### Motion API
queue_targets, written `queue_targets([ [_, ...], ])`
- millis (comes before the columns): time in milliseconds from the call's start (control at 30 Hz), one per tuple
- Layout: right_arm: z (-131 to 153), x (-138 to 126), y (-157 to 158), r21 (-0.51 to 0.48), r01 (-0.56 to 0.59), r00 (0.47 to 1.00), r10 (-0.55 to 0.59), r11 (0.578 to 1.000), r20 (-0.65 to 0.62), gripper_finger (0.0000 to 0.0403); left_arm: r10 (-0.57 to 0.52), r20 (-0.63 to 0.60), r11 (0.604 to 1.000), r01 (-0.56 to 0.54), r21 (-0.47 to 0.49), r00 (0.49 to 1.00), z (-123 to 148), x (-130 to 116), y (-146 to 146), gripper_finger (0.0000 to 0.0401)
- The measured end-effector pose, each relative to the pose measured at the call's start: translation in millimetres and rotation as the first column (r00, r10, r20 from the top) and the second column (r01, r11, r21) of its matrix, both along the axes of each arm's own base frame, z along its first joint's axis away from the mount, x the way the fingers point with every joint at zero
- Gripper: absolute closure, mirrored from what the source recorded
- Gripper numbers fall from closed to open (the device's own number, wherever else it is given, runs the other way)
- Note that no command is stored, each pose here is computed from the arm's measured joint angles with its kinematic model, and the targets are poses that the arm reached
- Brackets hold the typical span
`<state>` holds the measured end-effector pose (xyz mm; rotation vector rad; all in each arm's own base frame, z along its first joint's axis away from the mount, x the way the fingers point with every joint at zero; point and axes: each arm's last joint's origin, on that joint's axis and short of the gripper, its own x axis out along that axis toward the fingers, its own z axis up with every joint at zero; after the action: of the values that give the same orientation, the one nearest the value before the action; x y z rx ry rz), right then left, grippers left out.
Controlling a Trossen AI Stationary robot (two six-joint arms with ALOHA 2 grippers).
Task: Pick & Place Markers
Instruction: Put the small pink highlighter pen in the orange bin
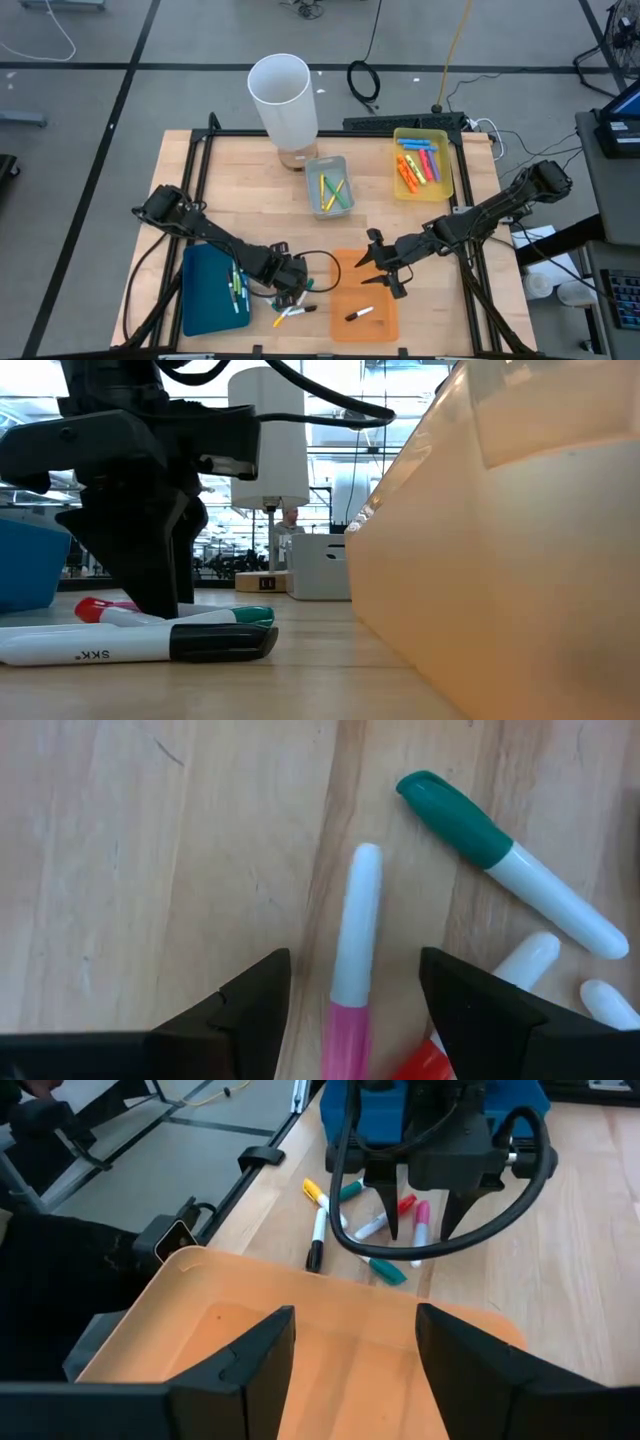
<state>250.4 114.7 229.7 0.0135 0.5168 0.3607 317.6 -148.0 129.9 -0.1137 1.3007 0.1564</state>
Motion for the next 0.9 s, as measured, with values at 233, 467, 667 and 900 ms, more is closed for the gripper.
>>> queue_targets([
  [233,-1,0,0,-0.001,0.001,1.000,-0.001,1.000,-0.006,0.0206,-0.014,-0.022,1.000,0.014,-0.012,1.000,-1,0,2,0.0233],
  [467,0,0,0,0.000,0.001,1.000,-0.001,1.000,-0.006,0.0206,0.002,-0.022,1.000,-0.003,-0.019,1.000,0,3,10,0.0369],
  [667,-1,0,0,0.000,0.002,1.000,-0.002,1.000,-0.007,0.0206,-0.017,0.072,0.999,0.013,0.052,0.997,27,-2,17,0.0358],
  [900,-2,0,-2,-0.029,0.045,0.999,-0.045,0.999,-0.013,0.0206,-0.106,0.421,0.988,0.048,0.147,0.901,95,-5,14,0.0366],
])
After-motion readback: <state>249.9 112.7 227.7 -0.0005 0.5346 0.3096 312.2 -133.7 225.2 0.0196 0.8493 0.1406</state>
